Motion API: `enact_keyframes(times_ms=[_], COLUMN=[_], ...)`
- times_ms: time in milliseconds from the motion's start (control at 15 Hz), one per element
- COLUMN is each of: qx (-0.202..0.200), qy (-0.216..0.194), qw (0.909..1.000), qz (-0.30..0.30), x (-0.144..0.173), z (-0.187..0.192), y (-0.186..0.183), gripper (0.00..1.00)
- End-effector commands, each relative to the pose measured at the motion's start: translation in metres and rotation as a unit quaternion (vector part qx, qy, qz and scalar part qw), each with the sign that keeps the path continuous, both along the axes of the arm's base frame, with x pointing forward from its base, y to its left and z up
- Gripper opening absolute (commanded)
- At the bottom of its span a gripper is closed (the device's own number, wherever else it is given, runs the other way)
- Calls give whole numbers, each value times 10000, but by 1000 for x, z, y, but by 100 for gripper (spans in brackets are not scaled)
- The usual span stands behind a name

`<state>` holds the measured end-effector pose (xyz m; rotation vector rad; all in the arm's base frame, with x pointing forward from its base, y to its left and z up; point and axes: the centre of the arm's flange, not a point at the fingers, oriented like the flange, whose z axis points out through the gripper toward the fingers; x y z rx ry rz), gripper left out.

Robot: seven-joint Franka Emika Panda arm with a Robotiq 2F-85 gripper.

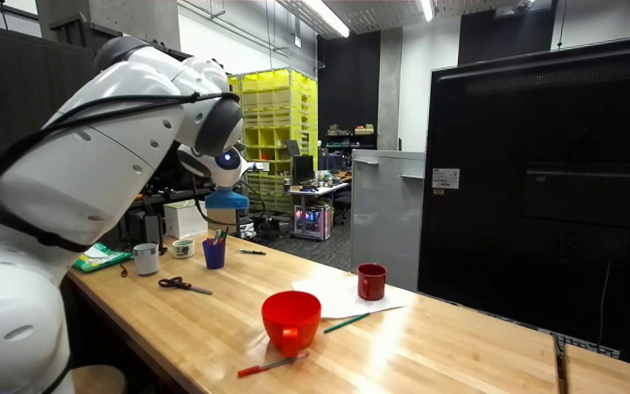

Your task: Put the pen inside cup

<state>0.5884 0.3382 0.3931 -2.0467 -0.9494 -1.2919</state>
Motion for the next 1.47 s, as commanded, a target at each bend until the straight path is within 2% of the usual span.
enact_keyframes(times_ms=[0, 200, 400, 600, 733, 1067, 1400], qx=[586, 847, 1106, 1399, 1510, 1461, 1293], qy=[-284, -163, 17, 203, 155, -208, -370], qw=[9972, 9949, 9917, 9869, 9856, 9873, 9896], qz=[-377, -531, -655, -782, -741, -582, -506], x=[-29, -27, -27, -45, -60, -95, -119], z=[-27, -39, -68, -108, -122, -119, -107], y=[-16, -24, -35, -38, -40, -39, -39], gripper=[3, 3, 3, 3, 3, 3, 3])
